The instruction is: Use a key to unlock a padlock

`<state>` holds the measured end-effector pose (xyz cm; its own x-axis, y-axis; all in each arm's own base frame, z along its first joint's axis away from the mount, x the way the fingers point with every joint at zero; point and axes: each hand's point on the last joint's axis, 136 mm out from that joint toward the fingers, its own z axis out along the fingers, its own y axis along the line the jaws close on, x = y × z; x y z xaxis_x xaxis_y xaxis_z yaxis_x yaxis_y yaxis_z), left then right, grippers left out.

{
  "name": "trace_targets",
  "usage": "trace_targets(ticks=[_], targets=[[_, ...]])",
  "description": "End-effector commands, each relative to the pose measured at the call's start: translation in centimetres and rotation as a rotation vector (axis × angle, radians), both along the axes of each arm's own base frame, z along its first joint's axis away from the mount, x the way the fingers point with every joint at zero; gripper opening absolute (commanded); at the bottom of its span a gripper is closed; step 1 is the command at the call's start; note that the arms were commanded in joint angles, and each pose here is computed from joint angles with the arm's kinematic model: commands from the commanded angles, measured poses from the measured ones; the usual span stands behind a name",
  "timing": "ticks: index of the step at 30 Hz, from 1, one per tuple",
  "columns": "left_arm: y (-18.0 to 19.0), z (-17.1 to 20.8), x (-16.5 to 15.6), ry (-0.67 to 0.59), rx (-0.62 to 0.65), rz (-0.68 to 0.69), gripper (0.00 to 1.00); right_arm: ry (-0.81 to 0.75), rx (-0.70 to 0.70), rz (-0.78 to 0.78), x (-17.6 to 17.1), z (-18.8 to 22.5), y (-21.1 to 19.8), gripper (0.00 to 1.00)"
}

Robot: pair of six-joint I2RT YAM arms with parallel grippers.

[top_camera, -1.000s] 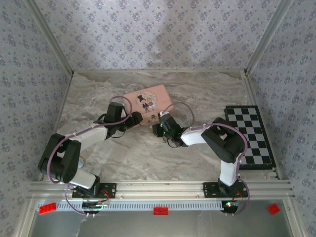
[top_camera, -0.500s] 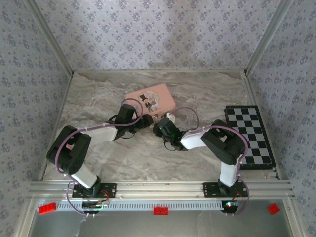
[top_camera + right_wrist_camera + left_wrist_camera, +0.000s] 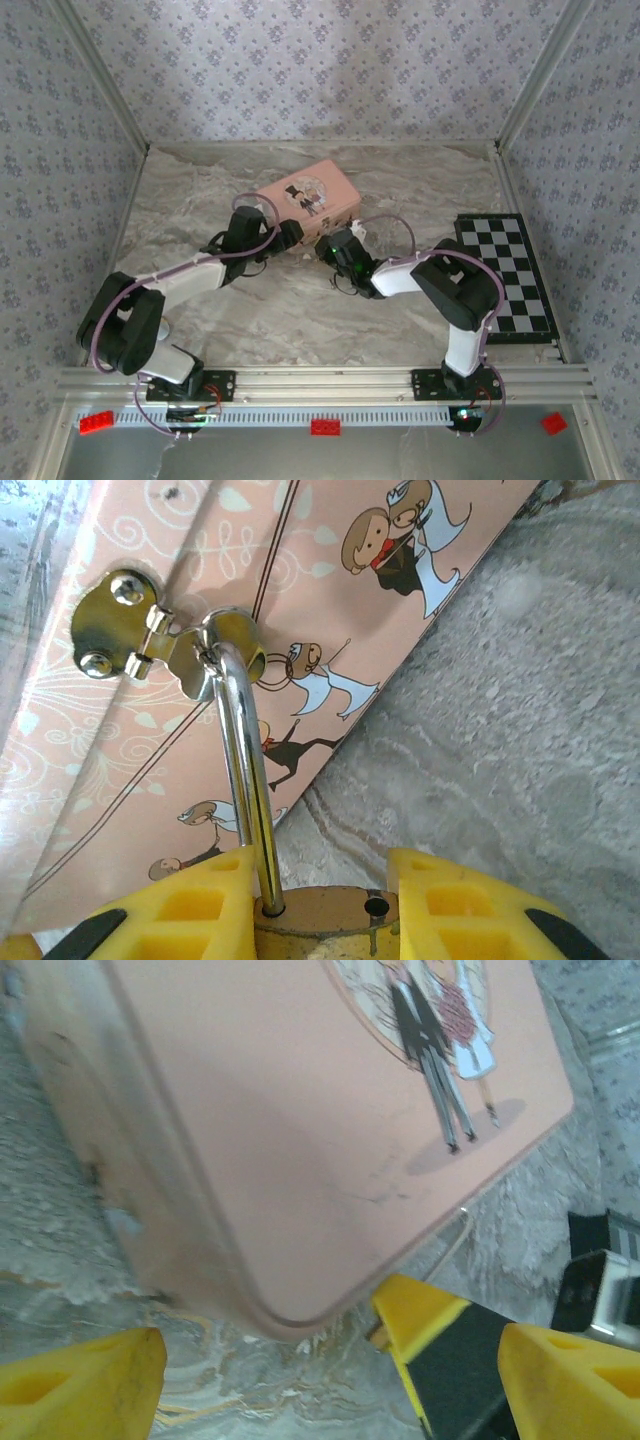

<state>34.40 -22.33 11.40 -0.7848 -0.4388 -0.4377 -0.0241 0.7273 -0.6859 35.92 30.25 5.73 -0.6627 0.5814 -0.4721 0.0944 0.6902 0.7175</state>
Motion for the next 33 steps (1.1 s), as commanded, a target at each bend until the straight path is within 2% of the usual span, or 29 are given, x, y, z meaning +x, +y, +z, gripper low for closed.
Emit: trace_targets(ticks=[1, 5, 10, 17, 23, 33], targets=[[1.5, 0.3, 1.5, -0.019, 0.018, 0.053, 0.87, -0.106, 0.127, -0.040, 1.7, 4.8, 0.9, 0.15], [2.0, -0.2, 3.6, -0.003, 0.031, 0.081, 0.87, -0.082, 0.117, -0.038, 1.5, 3.4, 0.7, 0.15], [1.5, -2.1, 5.0, 0.062, 0.115, 0.070, 0.87, -0.054, 0.100, 0.008, 2.0, 1.8, 0.5, 0.18], [3.2, -5.7, 4.7, 0.136, 0.259, 0.112, 0.83, -0.043, 0.115, 0.061, 3.2, 1.6, -1.3, 0.21], [3.7, -7.1, 3.8, 0.160, 0.276, 0.110, 0.81, -0.048, 0.117, 0.067, 4.2, 1.7, -2.7, 0.24], [3.3, -7.0, 3.7, 0.159, 0.250, 0.101, 0.80, -0.071, 0.072, 0.197, 5.1, 2.0, -1.0, 0.33]])
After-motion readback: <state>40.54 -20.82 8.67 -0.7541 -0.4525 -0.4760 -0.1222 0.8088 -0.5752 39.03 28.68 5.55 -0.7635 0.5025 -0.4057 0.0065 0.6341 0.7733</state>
